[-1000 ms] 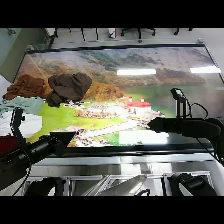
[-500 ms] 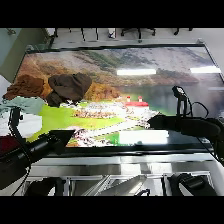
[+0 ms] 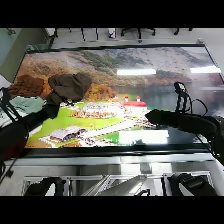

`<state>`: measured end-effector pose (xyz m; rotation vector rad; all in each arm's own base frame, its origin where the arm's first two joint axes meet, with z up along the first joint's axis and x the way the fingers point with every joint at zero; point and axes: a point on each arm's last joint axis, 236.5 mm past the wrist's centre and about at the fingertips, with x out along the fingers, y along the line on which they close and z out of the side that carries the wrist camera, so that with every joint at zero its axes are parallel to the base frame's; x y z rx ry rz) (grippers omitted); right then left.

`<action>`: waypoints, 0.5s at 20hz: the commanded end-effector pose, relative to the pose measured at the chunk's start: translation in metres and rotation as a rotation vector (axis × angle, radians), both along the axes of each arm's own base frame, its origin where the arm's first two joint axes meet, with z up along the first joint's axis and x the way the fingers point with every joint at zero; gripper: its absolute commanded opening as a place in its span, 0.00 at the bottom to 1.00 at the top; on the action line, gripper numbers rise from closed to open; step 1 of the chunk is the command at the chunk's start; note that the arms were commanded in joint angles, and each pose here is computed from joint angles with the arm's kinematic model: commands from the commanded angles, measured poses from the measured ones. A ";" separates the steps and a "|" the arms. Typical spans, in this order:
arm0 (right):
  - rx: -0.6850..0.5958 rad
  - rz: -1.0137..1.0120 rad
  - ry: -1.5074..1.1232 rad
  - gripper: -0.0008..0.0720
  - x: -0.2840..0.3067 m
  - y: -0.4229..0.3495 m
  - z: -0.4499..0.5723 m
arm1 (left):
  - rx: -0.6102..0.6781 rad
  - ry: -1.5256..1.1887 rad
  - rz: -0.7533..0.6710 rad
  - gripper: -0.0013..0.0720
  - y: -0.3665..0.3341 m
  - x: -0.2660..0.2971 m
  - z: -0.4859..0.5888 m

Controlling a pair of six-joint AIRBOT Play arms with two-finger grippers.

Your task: Fold the shirts.

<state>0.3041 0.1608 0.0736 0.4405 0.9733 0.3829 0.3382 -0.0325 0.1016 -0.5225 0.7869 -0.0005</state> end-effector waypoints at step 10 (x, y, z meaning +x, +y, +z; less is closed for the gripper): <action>-0.022 -0.152 0.133 0.68 0.089 -0.027 -0.064 | -0.202 0.365 0.100 0.96 0.079 0.183 -0.190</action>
